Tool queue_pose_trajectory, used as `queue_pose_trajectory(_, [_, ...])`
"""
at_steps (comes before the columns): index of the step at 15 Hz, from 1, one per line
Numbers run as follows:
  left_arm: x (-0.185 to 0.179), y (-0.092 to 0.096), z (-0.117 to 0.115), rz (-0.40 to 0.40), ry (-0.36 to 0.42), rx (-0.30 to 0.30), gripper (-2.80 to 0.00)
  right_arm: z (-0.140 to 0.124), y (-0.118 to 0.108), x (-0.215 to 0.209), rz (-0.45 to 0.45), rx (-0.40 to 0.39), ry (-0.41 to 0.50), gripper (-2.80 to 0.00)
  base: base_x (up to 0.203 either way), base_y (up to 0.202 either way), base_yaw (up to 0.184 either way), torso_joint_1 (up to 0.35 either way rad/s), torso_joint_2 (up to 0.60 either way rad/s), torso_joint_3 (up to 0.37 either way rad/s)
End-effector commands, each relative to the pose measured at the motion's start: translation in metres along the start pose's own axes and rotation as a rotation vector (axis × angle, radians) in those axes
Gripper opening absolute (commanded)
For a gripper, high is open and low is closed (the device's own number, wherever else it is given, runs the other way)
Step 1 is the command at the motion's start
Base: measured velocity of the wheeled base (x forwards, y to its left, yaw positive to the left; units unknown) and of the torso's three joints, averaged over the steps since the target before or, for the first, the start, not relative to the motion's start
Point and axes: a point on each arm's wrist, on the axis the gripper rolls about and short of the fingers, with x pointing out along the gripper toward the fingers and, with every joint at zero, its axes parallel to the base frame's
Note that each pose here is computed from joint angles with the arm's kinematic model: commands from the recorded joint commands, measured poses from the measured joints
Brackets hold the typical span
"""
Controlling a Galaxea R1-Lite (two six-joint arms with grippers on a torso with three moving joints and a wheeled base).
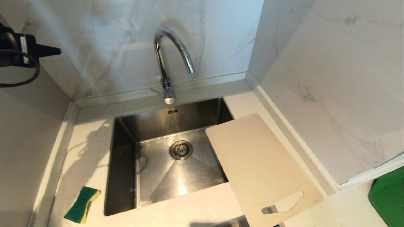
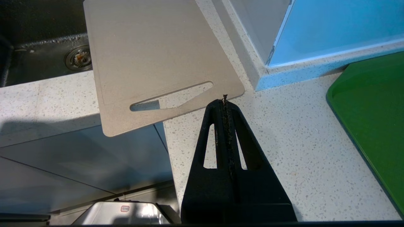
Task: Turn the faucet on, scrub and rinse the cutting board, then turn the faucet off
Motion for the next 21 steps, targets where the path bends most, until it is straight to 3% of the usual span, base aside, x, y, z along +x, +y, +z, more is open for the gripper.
queue_pose_trajectory(1, [-0.069, -0.001, -0.015, 0.039, -0.038, -0.004, -2.80, 0.000, 0.000, 0.000, 0.001, 0.000, 0.001, -2.80, 0.000, 0.000, 0.000, 0.000, 0.00, 0.000])
queue_pose_trajectory(7, [-0.145, -0.020, -0.108, 0.045, 0.044, -0.034, -2.80, 0.000, 0.000, 0.000, 0.001, 0.000, 0.001, -2.80, 0.000, 0.000, 0.000, 0.000, 0.00, 0.000])
queue_pose_trajectory(14, [-0.194, -0.046, -0.227, 0.039, 0.070, -0.065, -2.80, 0.000, 0.000, 0.000, 0.001, 0.000, 0.001, -2.80, 0.000, 0.000, 0.000, 0.000, 0.00, 0.000])
queue_pose_trajectory(18, [-0.204, -0.053, -0.265, 0.066, 0.045, -0.067, -2.80, 0.000, 0.000, 0.000, 0.001, 0.000, 0.001, -2.80, 0.000, 0.000, 0.000, 0.000, 0.00, 0.000])
queue_pose_trajectory(21, [-0.205, -0.054, -0.268, 0.110, 0.006, -0.064, -2.80, 0.000, 0.000, 0.000, 0.001, 0.000, 0.001, -2.80, 0.000, 0.000, 0.000, 0.000, 0.00, 0.000])
